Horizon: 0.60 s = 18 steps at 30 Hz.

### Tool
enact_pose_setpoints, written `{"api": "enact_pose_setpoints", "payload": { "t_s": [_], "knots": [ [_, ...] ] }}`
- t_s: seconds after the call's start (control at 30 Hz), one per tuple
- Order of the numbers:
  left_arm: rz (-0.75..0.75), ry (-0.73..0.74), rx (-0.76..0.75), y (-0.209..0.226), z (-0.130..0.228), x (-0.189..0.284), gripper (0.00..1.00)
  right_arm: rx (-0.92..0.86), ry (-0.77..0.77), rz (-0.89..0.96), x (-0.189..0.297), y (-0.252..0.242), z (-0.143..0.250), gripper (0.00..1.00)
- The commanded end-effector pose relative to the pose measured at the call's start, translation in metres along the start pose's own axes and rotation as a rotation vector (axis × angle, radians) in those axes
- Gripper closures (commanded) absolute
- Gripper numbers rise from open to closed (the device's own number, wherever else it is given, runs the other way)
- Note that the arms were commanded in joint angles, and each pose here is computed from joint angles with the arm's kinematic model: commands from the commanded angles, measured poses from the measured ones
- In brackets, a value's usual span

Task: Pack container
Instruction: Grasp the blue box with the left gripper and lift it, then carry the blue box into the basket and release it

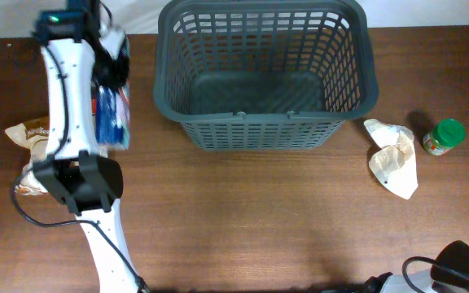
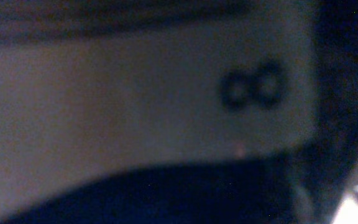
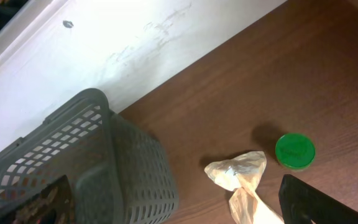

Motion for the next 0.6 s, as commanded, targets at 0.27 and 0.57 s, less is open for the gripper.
{"api": "enact_pose_setpoints", "payload": {
  "t_s": [0.27, 0.57],
  "knots": [
    [-0.218, -0.799, -0.493, -0.071, -0.037, 0.225, 0.98, 0.000, -0.010, 0.005, 0.001, -0.001, -0.002, 0.01],
    [-0.340, -0.942, -1.303, -0.191, -0.054, 0.248, 0.98, 0.000, -0.010, 0.005, 0.001, -0.001, -0.002, 0.01]
  ]
}}
Point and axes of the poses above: each gripper's point midway between its finger pads, its own x axis back along the fingers, its own y axis along the line the jaws close on, z = x × y, the point moved 7 cm from there along x, back along the fingers, and after that the axes turned 15 degrees about -x, right-handed, at the moved point
